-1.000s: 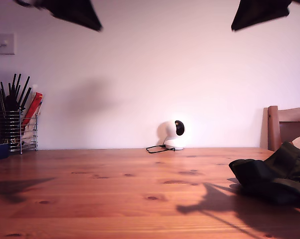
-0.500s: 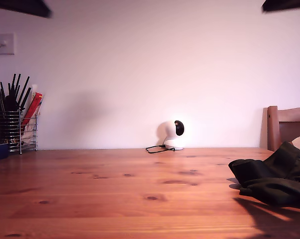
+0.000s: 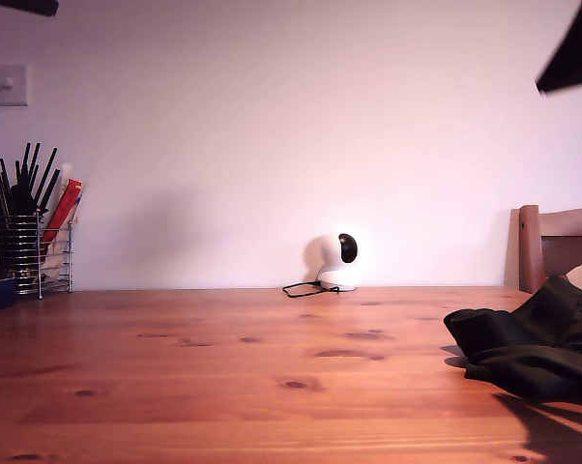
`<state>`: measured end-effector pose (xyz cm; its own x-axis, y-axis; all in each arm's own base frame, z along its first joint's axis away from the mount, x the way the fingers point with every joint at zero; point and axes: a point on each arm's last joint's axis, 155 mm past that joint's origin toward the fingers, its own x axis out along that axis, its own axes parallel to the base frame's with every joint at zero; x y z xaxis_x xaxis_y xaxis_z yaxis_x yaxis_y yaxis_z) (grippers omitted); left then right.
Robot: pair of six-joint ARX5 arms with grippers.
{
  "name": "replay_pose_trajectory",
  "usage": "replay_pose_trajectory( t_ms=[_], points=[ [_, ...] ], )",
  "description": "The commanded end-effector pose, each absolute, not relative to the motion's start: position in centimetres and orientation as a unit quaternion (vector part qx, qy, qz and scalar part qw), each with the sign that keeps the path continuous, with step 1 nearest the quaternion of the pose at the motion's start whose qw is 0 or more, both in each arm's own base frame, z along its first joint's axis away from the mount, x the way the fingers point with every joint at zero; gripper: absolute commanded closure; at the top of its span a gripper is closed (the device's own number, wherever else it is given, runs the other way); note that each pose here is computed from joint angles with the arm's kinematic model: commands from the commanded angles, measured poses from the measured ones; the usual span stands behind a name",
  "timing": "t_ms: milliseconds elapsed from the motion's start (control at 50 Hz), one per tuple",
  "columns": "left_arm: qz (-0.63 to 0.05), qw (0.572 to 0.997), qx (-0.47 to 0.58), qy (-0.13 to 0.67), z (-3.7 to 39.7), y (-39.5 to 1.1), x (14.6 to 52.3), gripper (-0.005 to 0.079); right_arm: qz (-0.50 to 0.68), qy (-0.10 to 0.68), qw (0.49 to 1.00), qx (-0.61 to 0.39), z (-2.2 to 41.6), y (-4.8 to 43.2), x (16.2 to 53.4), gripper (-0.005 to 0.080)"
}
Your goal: Fold the underwear in front of you. After folding it, place it to the right side.
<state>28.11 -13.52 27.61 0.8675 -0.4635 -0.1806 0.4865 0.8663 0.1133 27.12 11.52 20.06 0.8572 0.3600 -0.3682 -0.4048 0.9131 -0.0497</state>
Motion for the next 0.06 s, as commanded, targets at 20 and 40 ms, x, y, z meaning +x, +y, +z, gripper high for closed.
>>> replay_pose_trajectory(
  t_ms=[20,40],
  points=[
    [-0.244,0.963,0.075,0.081,27.1,-13.37,28.12,0.0761,0.2,0.196,0.958,-0.064,19.12,11.47,26.74,0.0765],
    [-0.244,0.963,0.076,0.083,27.01,-13.36,28.11,0.0761,0.2,0.2,0.957,-0.065,18.92,11.44,26.66,0.0765]
  ],
)
